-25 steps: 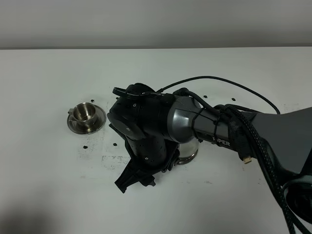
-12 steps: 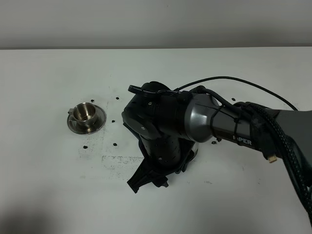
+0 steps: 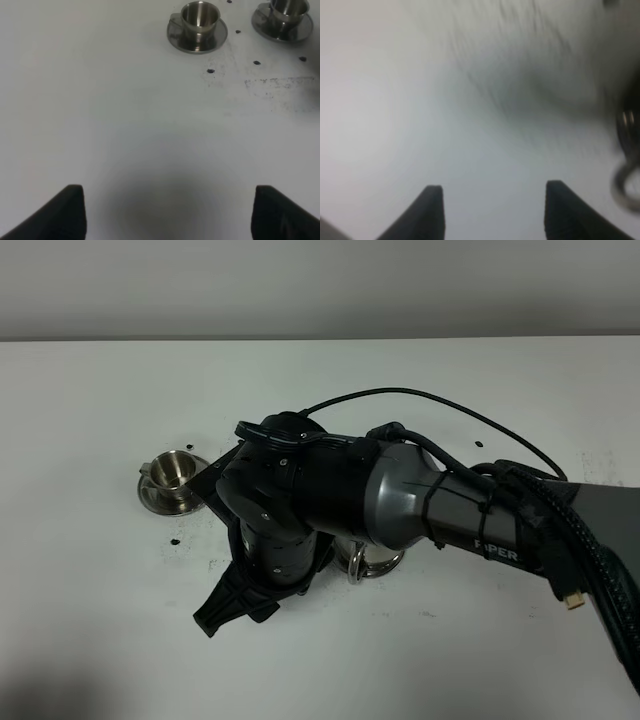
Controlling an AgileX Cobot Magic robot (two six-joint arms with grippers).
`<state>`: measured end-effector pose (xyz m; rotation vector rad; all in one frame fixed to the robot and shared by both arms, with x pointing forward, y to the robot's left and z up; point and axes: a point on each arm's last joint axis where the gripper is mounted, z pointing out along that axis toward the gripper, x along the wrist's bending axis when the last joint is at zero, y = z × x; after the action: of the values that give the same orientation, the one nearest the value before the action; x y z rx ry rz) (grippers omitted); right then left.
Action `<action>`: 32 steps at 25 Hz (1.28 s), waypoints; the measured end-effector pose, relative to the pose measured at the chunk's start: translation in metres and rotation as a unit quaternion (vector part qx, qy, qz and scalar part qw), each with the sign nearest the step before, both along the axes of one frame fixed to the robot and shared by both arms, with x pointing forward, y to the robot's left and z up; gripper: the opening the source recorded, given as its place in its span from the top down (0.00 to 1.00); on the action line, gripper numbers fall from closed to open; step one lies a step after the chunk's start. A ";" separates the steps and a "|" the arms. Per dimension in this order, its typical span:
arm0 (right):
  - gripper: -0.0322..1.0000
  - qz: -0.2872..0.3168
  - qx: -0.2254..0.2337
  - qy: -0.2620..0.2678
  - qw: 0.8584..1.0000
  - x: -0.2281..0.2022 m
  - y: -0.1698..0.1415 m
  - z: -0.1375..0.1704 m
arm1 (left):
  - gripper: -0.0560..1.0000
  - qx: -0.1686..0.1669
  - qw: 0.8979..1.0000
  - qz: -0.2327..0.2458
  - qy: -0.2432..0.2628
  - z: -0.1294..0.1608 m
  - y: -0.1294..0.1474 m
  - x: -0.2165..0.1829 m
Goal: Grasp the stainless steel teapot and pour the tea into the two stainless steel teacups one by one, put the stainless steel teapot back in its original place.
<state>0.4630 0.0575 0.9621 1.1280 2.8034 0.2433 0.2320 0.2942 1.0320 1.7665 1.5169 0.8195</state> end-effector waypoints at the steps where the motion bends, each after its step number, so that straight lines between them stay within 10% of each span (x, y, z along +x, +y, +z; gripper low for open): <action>1: 0.55 0.001 0.008 -0.004 1.000 0.001 0.002 -0.003 | 0.32 0.000 1.000 0.000 0.000 0.000 0.000 0.000; 32: 0.55 -0.025 -0.131 0.047 0.990 0.014 -0.026 -0.033 | 0.32 0.000 1.000 0.000 0.000 0.000 0.000 0.000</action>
<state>0.4774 0.0312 0.9293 1.1725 2.7742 -0.1839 0.2320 0.2942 1.0320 1.7657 1.5176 0.8190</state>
